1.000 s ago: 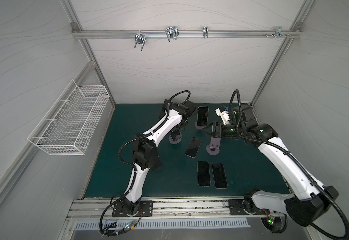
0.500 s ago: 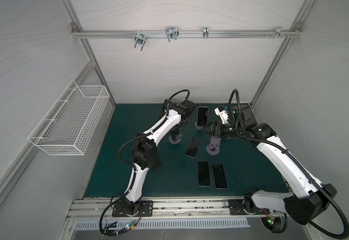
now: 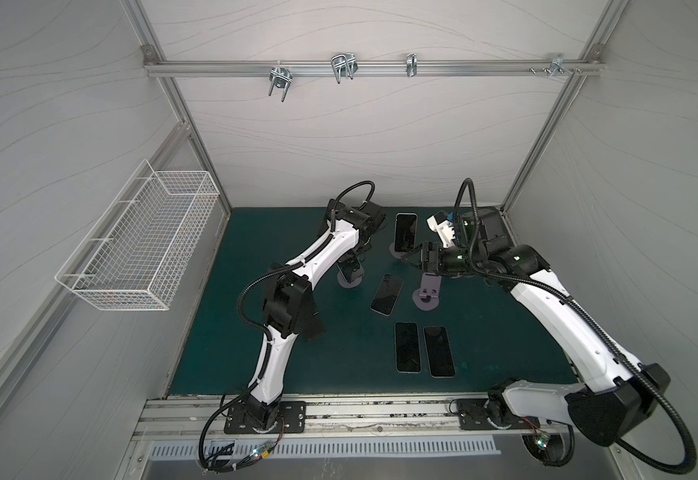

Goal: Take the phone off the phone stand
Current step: 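Close the left gripper on the top edge of the teal-edged phone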

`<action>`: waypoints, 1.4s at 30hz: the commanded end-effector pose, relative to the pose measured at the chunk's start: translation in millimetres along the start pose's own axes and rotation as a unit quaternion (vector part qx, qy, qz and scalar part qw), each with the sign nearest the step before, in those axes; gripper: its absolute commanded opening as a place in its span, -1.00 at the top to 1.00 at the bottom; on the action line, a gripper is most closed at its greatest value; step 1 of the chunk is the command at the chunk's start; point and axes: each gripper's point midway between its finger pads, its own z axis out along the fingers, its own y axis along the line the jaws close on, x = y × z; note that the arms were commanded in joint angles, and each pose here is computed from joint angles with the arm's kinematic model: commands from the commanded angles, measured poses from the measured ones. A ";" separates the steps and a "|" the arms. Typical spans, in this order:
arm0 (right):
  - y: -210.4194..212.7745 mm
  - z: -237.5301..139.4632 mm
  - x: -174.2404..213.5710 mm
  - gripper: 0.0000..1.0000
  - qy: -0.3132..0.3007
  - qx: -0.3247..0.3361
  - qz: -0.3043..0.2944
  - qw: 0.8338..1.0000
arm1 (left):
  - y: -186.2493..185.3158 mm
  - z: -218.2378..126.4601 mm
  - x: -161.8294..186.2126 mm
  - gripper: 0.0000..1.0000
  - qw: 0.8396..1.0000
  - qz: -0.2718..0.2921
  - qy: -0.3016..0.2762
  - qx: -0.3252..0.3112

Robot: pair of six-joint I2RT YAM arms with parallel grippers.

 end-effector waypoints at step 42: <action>4.7 -1.3 -4.8 -0.53 -0.008 -0.014 -0.005 1.000 | -10.5 41.3 -1.3 -0.73 0.999 0.022 0.024 0.008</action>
